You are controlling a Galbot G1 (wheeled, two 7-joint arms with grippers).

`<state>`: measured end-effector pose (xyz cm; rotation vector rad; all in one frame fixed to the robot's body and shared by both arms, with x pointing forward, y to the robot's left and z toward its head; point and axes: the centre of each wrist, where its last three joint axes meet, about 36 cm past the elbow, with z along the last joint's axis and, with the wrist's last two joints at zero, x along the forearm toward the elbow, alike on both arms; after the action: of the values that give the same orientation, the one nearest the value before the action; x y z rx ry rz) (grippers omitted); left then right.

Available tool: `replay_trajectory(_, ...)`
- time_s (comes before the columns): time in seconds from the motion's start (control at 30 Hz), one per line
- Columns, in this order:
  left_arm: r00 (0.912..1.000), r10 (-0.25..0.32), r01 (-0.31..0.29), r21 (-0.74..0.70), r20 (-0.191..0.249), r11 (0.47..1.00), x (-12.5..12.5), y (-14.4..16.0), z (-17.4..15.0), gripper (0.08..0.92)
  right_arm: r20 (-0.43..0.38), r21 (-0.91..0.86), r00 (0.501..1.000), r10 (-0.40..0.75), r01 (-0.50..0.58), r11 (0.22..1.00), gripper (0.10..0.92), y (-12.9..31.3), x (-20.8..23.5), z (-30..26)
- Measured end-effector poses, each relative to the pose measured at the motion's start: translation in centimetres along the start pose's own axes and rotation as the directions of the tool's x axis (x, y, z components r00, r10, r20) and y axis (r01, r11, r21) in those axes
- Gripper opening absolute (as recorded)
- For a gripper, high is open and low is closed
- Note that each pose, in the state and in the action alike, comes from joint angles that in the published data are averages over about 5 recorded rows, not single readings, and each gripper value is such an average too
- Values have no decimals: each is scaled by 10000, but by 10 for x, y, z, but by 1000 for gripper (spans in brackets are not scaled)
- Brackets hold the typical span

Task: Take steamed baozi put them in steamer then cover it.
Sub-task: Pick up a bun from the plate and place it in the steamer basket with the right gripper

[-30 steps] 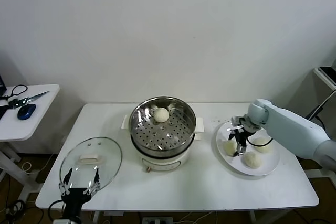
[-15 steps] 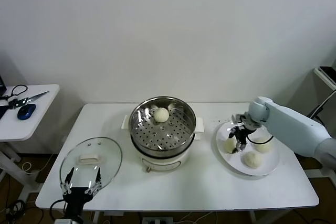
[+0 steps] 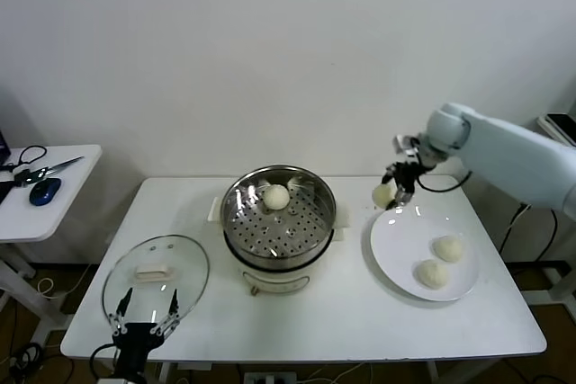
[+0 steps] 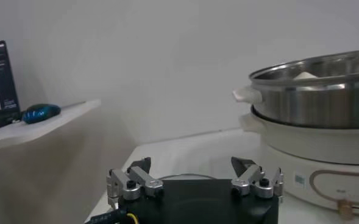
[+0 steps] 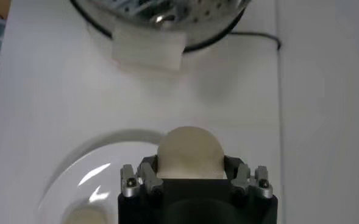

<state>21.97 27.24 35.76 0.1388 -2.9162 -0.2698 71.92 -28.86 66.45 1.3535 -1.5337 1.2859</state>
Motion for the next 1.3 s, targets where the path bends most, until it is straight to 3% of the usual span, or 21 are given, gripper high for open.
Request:
replay_trajectory(0.2, 10000, 80, -80, -4, 52, 10000, 0, -2, -2, 823, 455, 337, 9989, 55, -71, 9994, 687, -15, 19, -67)
replay_trajectory(0.43, 9997, 182, -181, -27, 134, 9998, 1, -5, -6, 823, 748, 943, 9971, -143, 72, 9955, 690, -18, 8, -149)
replay_trajectory(0.87, 9994, 235, -233, -62, 242, 9997, 0, -4, -12, 823, 580, 1731, 9947, -847, 735, 9822, 702, 2, -74, -247)
replay_trajectory(1.3, 9994, 215, -215, -5, 254, 9998, 0, -3, -15, 823, 325, 2124, 9891, -1435, 1335, 9680, 704, 26, -145, -284)
